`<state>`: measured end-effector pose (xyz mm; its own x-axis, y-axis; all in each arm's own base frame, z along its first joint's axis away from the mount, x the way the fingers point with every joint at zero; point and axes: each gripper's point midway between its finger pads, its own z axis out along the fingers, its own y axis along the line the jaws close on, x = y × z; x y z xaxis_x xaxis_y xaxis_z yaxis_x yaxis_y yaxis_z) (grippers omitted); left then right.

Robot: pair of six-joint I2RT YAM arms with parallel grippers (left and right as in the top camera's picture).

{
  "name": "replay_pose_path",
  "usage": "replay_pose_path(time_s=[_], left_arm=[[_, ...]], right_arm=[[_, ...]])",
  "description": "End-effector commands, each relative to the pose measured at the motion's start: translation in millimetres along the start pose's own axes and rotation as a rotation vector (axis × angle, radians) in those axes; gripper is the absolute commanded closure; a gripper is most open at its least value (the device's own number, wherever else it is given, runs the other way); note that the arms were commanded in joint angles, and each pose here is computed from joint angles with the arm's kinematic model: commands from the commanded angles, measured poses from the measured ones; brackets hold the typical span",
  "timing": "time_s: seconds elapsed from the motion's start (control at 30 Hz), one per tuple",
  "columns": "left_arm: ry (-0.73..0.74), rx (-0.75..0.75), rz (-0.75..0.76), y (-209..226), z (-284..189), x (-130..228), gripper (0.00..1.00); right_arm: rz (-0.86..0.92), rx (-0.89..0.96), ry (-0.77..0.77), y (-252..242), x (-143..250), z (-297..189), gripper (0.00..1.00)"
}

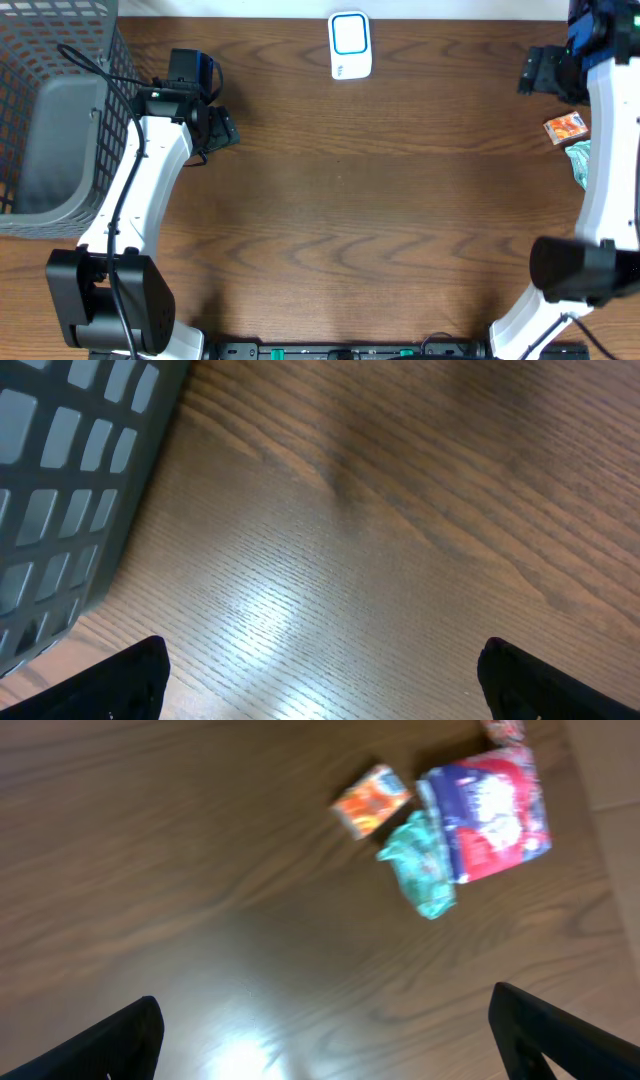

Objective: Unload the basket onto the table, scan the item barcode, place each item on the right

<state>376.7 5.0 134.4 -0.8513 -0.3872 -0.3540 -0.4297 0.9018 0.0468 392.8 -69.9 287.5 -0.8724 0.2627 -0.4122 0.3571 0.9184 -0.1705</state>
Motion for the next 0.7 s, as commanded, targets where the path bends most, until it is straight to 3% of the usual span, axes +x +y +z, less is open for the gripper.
replay_pose_path(time_s=[0.0,0.37,0.67], left_arm=[[-0.009,-0.015,-0.016,2.8,-0.6,-3.3,0.02],[-0.009,-0.015,-0.016,2.8,-0.6,-3.3,0.02],[-0.009,-0.015,-0.016,2.8,-0.6,-3.3,0.02]], right_arm=[[-0.073,-0.105,-0.019,26.9,16.4,-32.9,0.01],[-0.313,-0.216,-0.128,62.1,75.7,-116.4,0.01],[-0.349,-0.22,-0.137,47.1,130.3,-102.3,0.01]])
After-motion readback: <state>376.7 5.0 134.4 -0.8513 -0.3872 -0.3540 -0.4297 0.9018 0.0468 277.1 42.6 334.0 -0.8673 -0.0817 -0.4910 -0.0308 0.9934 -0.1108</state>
